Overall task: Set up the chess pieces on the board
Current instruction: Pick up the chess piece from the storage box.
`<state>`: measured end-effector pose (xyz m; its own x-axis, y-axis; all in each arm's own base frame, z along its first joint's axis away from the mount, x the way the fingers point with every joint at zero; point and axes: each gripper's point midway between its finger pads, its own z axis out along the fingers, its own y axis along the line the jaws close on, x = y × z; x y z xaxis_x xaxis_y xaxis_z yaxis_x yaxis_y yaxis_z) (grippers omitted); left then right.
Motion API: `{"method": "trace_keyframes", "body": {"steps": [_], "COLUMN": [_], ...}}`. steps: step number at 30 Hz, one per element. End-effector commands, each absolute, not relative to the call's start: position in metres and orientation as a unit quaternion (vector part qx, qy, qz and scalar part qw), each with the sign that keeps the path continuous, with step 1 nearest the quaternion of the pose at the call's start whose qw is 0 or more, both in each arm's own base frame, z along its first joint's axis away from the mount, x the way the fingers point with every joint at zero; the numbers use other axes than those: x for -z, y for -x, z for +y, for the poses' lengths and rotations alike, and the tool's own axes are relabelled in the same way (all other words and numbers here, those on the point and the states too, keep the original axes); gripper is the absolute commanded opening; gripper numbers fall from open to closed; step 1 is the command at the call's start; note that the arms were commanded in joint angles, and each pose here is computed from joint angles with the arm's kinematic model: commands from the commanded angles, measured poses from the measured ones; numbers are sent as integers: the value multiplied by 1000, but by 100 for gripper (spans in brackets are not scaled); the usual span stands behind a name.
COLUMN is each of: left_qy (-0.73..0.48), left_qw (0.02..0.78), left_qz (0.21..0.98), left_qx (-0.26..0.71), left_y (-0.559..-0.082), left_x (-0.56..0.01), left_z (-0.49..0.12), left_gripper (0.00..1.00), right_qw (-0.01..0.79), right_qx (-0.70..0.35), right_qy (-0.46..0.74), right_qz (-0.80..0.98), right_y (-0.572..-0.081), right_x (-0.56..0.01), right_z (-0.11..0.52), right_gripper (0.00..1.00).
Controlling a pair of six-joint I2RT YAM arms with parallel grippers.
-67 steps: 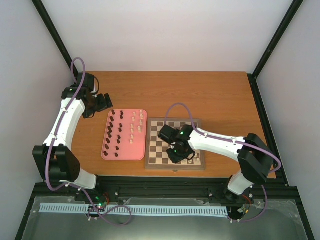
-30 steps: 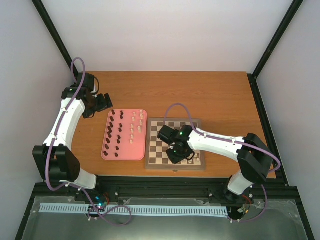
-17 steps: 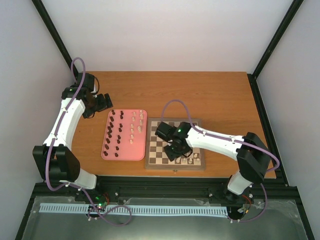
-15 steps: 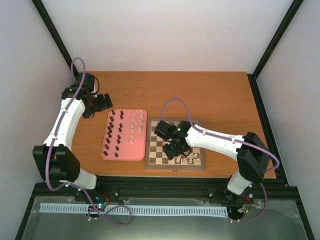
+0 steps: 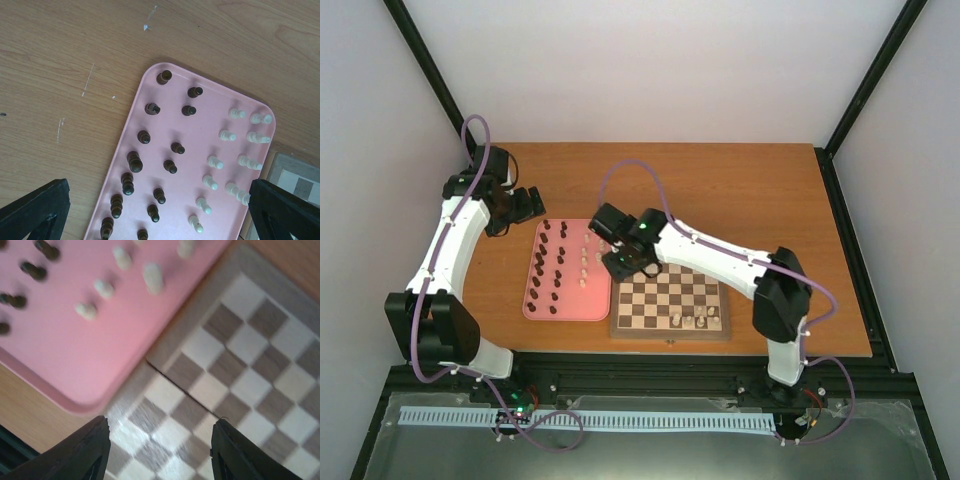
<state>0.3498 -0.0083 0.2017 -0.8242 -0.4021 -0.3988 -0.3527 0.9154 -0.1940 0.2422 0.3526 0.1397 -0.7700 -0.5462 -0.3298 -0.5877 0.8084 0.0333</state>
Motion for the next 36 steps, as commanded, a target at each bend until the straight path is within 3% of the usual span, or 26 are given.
{"method": "trace_keyframes", "body": {"steps": [1,15,25,36], "left_qy": [193,195,195,195], "left_qw": [243,241,242,237], "left_qz": [948,948,948,949], "left_qx": [67,72,70,68], "left_y": [-349,-346,-343,-344], "left_x": [-218,-217,-215,-211], "left_z": [-11,-13,-12,-12], "left_gripper": [100,100,100,100], "right_qw": [169,127,95,91], "right_qx": [-84,-152,-127,-106], "right_qy": [330,383,384,382], "right_qz": [925,902,910,914], "right_y": [-259,-246,-251,-258], "right_x": [-139,-108,-68,-50], "right_z": [393,473,483,482], "right_gripper": [56,46,38,38]}}
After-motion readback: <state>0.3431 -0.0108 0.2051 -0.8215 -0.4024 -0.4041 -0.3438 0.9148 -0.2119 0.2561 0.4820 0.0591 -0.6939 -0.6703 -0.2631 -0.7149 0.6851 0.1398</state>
